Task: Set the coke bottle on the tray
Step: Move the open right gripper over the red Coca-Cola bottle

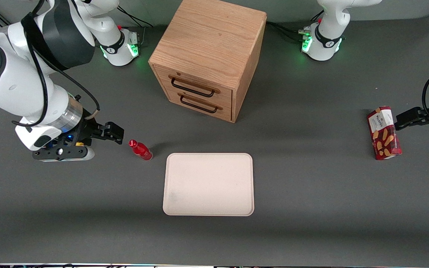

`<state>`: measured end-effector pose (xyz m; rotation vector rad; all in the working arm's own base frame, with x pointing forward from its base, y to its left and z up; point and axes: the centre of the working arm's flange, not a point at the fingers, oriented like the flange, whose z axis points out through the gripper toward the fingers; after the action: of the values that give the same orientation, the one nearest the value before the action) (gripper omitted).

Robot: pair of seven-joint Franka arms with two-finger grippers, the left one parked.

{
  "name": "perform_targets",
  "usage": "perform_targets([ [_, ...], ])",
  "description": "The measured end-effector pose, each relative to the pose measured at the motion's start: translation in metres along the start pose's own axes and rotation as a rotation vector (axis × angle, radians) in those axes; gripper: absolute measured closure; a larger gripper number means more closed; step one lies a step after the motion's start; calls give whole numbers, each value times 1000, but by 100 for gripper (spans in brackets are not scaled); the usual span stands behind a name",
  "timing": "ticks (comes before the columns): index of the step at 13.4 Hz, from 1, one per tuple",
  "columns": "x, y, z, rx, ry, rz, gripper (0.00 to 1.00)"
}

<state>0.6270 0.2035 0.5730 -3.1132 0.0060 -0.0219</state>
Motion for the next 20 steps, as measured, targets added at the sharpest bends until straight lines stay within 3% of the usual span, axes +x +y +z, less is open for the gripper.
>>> perform_targets([
  [3, -15, 4, 1, -9, -16, 0, 0],
  [7, -45, 12, 7, -12, -2, -1, 0],
  [11, -52, 14, 32, -13, 0, -2, 0],
  [20, -60, 18, 160, 18, 91, -3, 0],
])
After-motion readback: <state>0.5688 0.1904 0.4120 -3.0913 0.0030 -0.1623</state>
